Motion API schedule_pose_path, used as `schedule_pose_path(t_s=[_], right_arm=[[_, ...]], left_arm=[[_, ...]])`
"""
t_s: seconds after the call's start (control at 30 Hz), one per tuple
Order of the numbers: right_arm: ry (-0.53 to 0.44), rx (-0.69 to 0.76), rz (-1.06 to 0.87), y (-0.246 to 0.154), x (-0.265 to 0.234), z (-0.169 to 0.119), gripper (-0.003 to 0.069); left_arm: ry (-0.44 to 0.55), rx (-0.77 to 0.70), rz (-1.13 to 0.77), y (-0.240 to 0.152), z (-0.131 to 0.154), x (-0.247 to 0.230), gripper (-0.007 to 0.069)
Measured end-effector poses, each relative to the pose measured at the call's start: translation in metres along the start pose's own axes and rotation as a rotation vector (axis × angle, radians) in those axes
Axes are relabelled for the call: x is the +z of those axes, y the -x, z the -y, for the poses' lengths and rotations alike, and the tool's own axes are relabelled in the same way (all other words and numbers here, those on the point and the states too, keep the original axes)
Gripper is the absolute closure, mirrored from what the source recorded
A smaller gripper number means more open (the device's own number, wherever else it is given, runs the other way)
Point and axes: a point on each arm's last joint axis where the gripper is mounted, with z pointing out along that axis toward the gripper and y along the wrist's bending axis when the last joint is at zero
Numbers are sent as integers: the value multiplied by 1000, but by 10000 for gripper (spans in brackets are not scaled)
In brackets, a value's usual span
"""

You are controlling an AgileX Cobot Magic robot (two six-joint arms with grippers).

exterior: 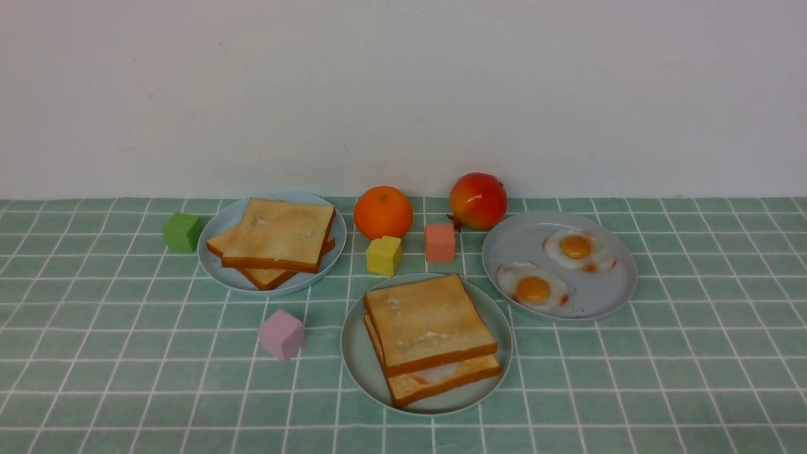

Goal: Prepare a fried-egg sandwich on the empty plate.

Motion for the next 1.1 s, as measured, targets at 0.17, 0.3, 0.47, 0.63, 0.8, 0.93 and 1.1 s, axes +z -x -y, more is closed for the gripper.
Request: schedule_pose_path(t_s=[0.17, 0.3, 0.47, 0.63, 0.8, 0.93, 1.1], right_arm=[[0, 0, 0, 0, 0, 0, 555], [0, 0, 0, 0, 0, 0, 553], [0, 0, 0, 0, 0, 0, 545], [0, 0, 0, 0, 0, 0, 540], [0, 0, 0, 0, 0, 0, 534], [0, 0, 0, 0, 0, 0, 531], [0, 0, 0, 0, 0, 0, 524]], left_arm=[[0, 0, 0, 0, 0, 0, 625], [0, 0, 0, 0, 0, 0, 625], [0, 0, 0, 0, 0, 0, 625], [0, 0, 0, 0, 0, 0, 625], [0, 0, 0, 0, 0, 0, 625], [0, 0, 0, 0, 0, 0, 625], [0, 0, 0, 0, 0, 0, 625]])
